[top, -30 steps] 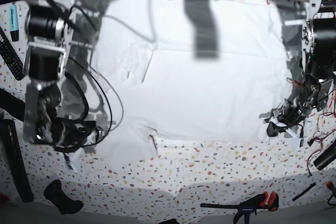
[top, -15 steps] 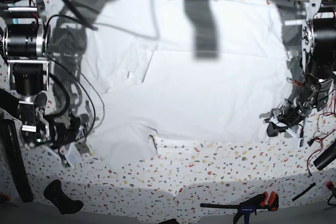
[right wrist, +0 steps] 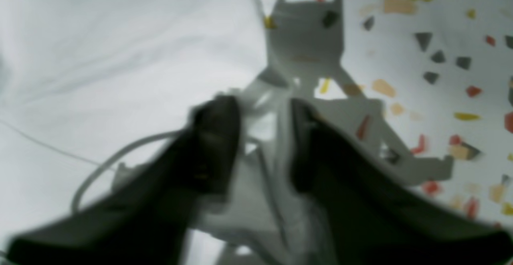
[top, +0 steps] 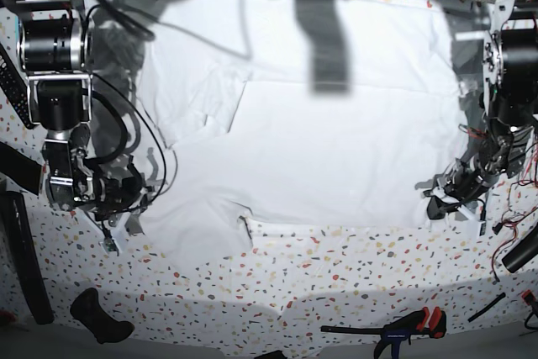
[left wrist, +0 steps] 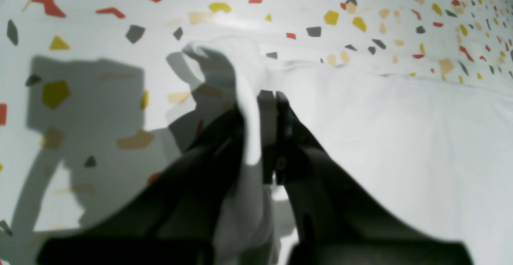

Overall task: Fold the T-shirt properly
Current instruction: 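Lift the folded edge and pull it toward the robot, folding again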

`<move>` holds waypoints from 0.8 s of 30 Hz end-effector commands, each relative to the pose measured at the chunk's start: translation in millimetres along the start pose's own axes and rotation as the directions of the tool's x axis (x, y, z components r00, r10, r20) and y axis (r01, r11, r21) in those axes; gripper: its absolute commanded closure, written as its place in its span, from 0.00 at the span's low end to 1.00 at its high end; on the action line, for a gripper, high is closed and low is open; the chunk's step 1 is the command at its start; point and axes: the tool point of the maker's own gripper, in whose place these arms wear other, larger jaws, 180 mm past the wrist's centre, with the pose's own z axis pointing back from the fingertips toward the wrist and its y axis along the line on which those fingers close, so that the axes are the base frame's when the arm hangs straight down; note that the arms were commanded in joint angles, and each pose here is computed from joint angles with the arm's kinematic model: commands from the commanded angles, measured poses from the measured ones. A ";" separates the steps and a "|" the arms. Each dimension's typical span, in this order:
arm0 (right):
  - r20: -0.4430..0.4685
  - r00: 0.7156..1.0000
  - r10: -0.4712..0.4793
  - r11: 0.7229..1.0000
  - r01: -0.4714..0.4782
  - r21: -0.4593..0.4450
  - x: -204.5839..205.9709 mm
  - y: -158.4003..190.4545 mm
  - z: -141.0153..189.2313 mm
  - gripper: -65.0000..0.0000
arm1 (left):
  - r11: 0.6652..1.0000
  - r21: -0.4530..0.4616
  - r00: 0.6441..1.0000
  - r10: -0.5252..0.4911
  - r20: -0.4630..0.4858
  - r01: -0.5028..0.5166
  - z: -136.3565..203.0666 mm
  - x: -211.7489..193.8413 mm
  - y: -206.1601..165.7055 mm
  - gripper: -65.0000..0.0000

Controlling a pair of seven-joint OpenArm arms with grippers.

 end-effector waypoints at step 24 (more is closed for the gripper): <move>0.149 0.965 0.218 0.975 -0.221 0.007 47.2 40.1 44.6 1.00 | 0.999 -0.050 1.000 -0.022 -0.013 0.021 15.4 24.1 -5.3 1.00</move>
